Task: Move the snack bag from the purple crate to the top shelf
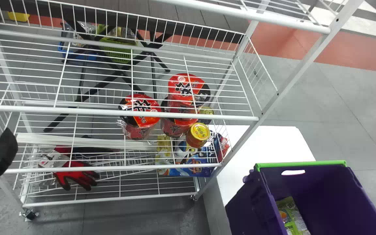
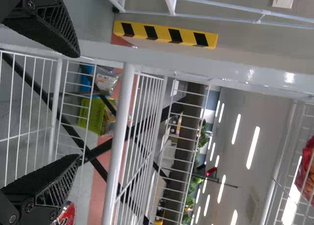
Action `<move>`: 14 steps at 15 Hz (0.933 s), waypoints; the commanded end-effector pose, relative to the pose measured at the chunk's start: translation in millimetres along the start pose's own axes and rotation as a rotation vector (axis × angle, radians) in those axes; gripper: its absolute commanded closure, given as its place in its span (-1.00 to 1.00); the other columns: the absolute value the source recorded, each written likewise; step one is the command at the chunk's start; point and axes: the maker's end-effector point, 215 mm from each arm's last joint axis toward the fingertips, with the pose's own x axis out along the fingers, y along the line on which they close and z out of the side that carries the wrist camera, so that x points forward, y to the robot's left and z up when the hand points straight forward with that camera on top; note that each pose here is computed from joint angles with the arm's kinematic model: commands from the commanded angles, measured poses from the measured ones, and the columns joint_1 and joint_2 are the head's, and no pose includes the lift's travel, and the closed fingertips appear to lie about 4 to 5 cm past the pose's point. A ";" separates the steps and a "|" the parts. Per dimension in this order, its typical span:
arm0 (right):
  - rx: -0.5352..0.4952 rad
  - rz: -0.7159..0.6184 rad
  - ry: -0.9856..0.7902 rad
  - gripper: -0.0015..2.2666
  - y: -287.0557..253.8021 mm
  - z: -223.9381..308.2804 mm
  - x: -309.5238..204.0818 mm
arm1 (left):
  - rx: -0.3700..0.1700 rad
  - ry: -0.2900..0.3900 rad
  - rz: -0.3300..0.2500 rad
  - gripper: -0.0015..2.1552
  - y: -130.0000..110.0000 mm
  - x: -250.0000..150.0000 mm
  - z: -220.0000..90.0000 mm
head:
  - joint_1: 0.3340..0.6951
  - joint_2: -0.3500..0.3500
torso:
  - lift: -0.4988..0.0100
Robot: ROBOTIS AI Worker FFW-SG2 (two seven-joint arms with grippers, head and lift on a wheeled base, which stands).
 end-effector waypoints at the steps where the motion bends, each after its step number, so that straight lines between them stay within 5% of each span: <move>1: -0.006 0.000 -0.012 0.56 -1.0 5.6 -2.2 | 0.001 -0.003 -0.003 -0.92 -4.0 -5.2 3.7 | 1.00 -1.00 | -0.56; 14: -0.039 0.017 -0.100 0.56 -2.0 38.1 -11.1 | 0.011 -0.008 0.002 -0.92 -16.6 -12.6 7.7 | 1.00 -1.00 | -0.36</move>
